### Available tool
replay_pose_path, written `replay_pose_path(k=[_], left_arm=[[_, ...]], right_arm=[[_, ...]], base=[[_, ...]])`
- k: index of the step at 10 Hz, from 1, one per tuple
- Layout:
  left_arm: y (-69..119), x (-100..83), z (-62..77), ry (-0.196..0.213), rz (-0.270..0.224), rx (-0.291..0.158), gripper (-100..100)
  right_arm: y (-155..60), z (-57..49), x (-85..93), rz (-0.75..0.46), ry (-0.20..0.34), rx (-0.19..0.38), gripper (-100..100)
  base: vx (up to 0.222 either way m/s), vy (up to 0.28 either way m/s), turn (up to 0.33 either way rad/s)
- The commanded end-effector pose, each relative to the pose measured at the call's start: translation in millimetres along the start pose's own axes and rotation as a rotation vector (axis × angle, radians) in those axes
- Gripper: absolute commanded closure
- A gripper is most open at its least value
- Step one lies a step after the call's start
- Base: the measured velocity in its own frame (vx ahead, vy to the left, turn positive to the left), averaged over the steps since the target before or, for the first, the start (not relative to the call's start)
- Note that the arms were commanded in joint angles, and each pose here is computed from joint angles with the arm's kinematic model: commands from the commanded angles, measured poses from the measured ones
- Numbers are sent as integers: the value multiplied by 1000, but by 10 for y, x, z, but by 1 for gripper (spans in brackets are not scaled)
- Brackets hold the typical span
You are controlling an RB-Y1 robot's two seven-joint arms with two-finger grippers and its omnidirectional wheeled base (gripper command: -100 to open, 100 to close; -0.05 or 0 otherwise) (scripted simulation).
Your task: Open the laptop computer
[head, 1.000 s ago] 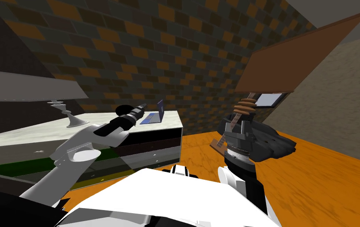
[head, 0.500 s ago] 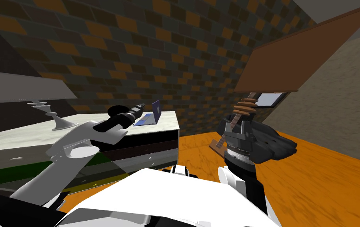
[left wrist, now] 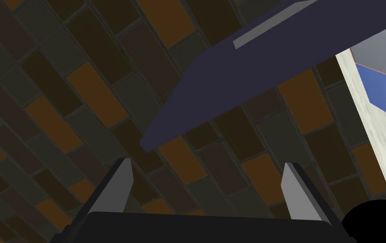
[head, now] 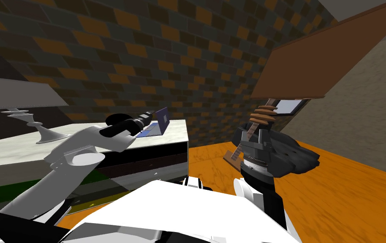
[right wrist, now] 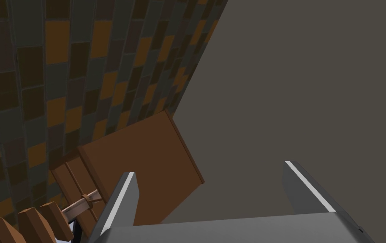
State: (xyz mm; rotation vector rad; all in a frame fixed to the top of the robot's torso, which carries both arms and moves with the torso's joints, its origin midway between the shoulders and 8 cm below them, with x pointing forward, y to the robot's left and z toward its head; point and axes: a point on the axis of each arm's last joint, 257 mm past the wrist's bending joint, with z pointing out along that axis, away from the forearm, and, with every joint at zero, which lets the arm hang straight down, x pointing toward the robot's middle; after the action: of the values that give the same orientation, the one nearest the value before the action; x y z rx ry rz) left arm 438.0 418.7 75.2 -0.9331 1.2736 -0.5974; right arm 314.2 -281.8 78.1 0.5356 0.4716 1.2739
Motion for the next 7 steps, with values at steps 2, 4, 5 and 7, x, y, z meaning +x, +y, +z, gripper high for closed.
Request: replay_pose_path(k=[2,4,5,7], left_arm=[[24,-88,-18,-14,13,-46,-100],[16,-95,-26,-15,15,-47,-100],[-21,-127,-48,-19,18,-52,-100],[-8,-118,-40,-18,17,-50,100]], right_arm=[[0,0,0,0,0,0,0],[0,0,0,0,0,0,0],[0,0,0,0,0,0,0],[0,0,0,0,0,0,0]], base=[[52,-51,-13],[28,-27,-9],[61,29,-28],[-4,-2,2]])
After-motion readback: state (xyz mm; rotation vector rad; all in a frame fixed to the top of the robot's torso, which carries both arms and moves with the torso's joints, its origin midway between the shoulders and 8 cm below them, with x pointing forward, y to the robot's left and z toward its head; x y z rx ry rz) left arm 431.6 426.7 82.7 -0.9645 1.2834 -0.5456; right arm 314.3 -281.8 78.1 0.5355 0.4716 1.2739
